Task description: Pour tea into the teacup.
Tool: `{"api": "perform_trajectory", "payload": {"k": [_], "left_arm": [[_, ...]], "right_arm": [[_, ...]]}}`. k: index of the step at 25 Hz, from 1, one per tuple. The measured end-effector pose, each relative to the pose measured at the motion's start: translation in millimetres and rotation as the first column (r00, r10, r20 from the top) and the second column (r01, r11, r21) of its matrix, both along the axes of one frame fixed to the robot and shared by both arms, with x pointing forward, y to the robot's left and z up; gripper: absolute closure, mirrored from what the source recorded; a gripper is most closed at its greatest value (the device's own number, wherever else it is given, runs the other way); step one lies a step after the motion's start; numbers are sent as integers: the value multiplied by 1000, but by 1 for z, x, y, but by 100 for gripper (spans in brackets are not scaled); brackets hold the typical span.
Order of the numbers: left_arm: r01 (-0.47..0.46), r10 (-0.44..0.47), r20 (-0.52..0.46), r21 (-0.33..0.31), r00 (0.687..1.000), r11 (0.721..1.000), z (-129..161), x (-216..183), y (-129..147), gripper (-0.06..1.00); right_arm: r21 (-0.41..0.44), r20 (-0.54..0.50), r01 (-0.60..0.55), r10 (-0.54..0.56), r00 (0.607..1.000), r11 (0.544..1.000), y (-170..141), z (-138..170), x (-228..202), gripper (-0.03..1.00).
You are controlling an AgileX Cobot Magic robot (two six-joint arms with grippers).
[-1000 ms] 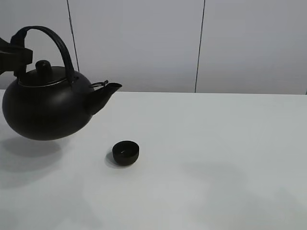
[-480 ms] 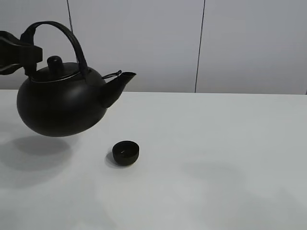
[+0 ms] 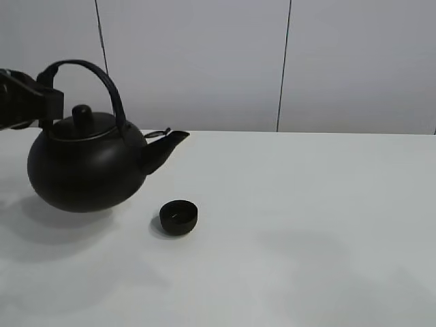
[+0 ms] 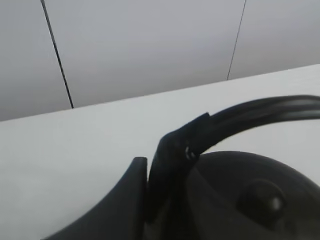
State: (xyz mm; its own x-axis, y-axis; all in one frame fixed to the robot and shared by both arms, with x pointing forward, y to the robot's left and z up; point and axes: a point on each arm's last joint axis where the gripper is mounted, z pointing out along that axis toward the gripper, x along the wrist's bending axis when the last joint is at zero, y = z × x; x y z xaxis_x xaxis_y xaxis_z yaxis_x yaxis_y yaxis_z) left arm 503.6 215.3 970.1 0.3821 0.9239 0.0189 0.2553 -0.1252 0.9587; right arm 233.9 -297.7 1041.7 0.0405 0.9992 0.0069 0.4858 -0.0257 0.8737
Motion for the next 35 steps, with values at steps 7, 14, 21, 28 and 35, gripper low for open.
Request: {"api": "perform_trajectory", "payload": {"k": [7,14,21,28,35], "left_arm": [[14,-15,7,57,1000,998,-24,9,-2,82],[-28,22,52,110,998,994,-22,15,11,82],[-29,23,54,115,998,993,-22,15,13,82],[-29,20,81,106,997,994,-20,16,12,82],[-30,21,80,104,997,994,-20,16,12,82]], "right_arm": [[0,0,0,0,1000,1000,0,0,0,45],[0,0,0,0,1000,1000,0,0,0,45],[0,0,0,0,1000,1000,0,0,0,45],[0,0,0,0,1000,1000,0,0,0,45],[0,0,0,0,1000,1000,0,0,0,45]]}}
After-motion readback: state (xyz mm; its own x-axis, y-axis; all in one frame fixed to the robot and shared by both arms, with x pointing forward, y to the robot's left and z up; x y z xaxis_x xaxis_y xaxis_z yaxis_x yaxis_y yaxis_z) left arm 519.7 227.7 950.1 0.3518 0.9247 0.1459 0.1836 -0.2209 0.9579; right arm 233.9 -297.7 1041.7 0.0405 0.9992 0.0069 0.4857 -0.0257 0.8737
